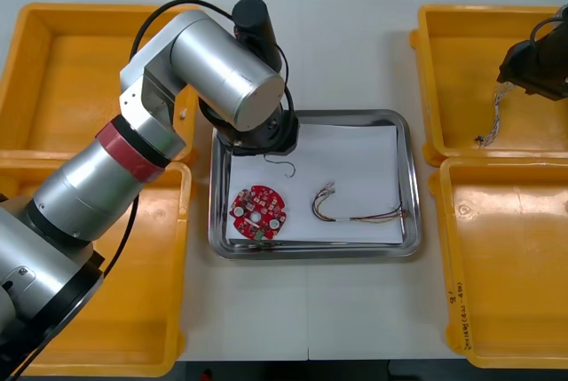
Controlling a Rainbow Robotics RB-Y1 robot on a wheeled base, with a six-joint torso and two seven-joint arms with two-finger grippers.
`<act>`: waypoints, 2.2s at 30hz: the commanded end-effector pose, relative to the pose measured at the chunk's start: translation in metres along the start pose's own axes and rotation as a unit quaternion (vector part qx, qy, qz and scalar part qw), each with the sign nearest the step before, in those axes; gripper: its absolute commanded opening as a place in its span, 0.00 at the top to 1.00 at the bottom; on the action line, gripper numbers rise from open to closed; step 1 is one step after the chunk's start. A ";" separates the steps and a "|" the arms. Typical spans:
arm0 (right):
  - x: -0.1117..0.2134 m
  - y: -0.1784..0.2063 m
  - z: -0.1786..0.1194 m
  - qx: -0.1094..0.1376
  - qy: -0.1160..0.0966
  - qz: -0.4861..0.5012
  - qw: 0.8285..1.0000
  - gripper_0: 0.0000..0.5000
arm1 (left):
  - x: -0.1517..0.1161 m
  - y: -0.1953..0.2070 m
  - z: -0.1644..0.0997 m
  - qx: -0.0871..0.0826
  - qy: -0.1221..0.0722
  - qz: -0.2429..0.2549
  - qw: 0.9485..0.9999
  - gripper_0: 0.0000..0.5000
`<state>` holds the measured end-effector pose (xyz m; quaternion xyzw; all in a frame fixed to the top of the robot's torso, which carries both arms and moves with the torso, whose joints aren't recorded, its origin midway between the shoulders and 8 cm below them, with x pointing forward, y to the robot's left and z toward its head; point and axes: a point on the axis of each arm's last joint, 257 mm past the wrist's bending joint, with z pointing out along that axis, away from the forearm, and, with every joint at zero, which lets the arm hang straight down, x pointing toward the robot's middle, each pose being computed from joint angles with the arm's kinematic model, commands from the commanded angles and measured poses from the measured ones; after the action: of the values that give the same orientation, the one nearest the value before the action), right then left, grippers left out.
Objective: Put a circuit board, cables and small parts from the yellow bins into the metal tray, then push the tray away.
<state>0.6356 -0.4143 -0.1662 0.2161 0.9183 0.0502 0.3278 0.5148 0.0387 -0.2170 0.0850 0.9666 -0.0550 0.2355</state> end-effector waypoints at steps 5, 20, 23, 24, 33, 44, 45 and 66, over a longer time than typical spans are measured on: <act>-0.036 0.016 -0.043 -0.038 -0.009 -0.014 0.999 0.00 | -0.005 -0.027 0.006 0.012 -0.007 0.001 1.000 1.00; -0.029 0.017 -0.076 -0.033 0.046 -0.092 0.994 0.00 | -0.002 -0.010 0.011 -0.007 -0.004 0.010 1.000 0.81; -0.026 0.016 -0.081 -0.028 0.056 -0.110 0.992 0.00 | -0.003 -0.008 0.011 -0.010 -0.007 0.011 1.000 0.18; -0.026 0.014 -0.082 -0.023 0.057 -0.125 0.990 0.00 | -0.004 -0.009 0.011 -0.009 -0.008 0.011 1.000 0.00; -0.029 0.002 -0.076 0.014 0.051 -0.192 0.980 0.00 | -0.004 -0.009 0.012 -0.008 -0.008 0.012 1.000 0.00; -0.030 0.009 -0.048 0.002 0.044 -0.166 0.985 0.00 | -0.008 -0.008 0.009 -0.010 -0.014 0.015 1.000 0.00; -0.029 0.009 -0.045 0.003 0.042 -0.166 0.985 0.00 | -0.009 -0.008 0.007 -0.009 -0.016 0.016 1.000 0.00; 0.031 0.003 0.014 -0.003 0.065 -0.161 0.985 0.00 | -0.042 0.023 -0.084 0.005 0.018 0.051 0.999 0.00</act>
<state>0.6194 -0.3997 -0.1956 0.0515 0.9650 0.0068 0.2571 0.5084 0.0742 -0.1731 0.0408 0.9819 -0.0503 0.1778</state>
